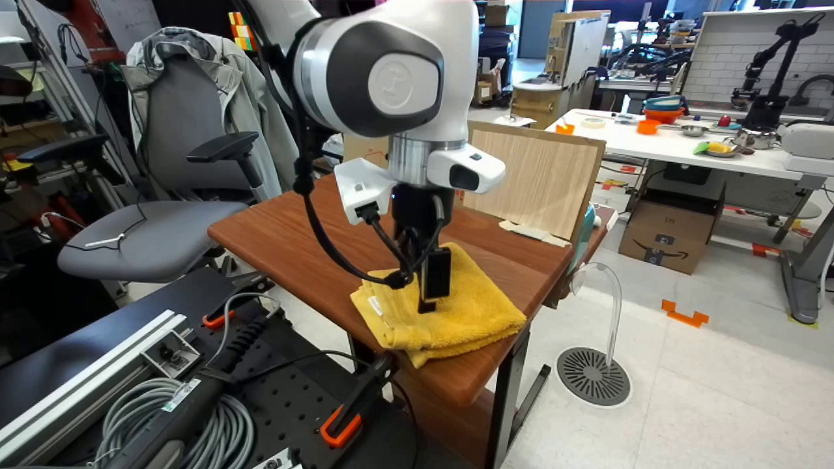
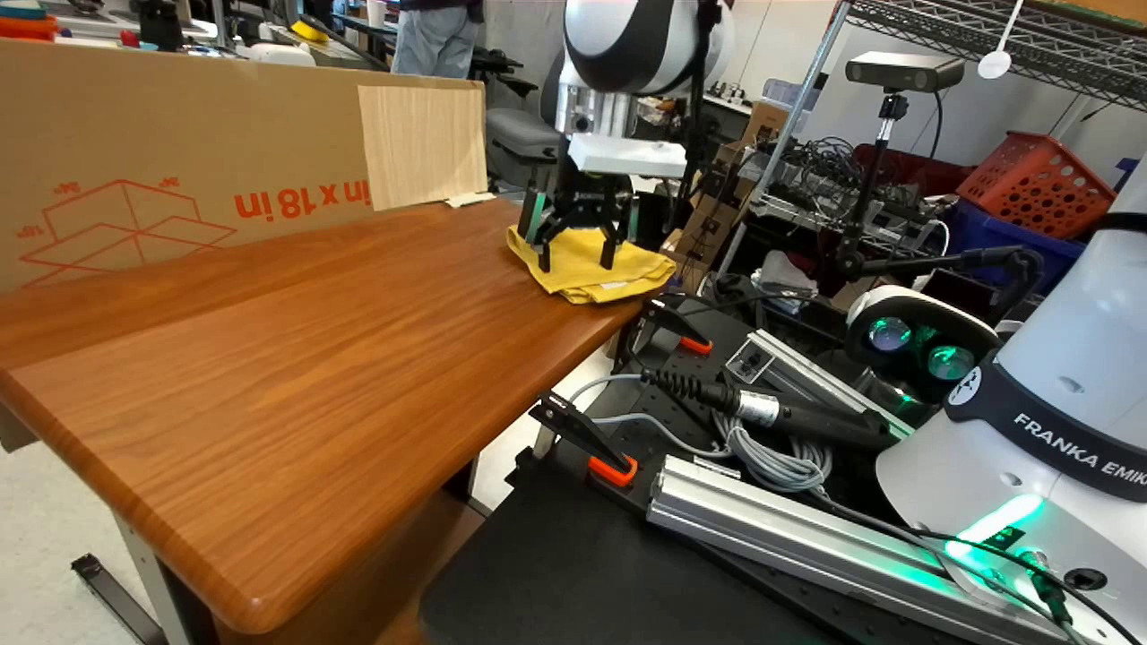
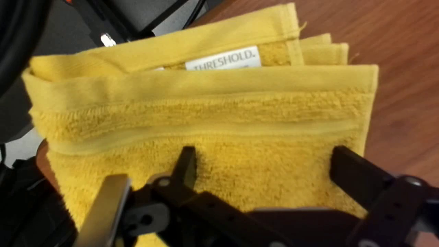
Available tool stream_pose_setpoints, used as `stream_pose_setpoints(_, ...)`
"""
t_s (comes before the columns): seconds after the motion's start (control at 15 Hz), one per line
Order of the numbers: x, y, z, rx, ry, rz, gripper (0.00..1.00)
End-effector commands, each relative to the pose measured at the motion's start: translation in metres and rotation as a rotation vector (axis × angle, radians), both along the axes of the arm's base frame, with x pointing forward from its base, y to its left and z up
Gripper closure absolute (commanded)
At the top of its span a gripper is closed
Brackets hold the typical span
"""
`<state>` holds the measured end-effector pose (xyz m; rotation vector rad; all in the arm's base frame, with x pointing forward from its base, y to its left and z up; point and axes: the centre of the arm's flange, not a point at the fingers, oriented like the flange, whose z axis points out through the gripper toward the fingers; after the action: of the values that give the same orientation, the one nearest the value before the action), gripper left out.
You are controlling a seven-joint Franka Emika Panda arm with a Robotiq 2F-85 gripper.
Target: Wipe the table with the yellow towel
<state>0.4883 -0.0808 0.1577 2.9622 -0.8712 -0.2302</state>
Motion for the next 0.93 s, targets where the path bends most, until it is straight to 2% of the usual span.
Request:
stream_pose_setpoints(0.0,0.002,-0.015,-0.044,-0.020,0.042,-0.039,0.00)
stream_pose_setpoints(0.27,0.006,-0.038,-0.058,-0.005,0.015,-0.108,0.00)
stream_pose_setpoints(0.53,0.018,-0.059,-0.056,-0.006,-0.079,-0.208,0.00)
stream_pose_setpoints(0.67,0.020,-0.071,-0.060,-0.011,-0.092,-0.247,0.00)
stream_pose_setpoints(0.87,0.021,-0.063,-0.064,-0.017,-0.123,-0.235,0.00)
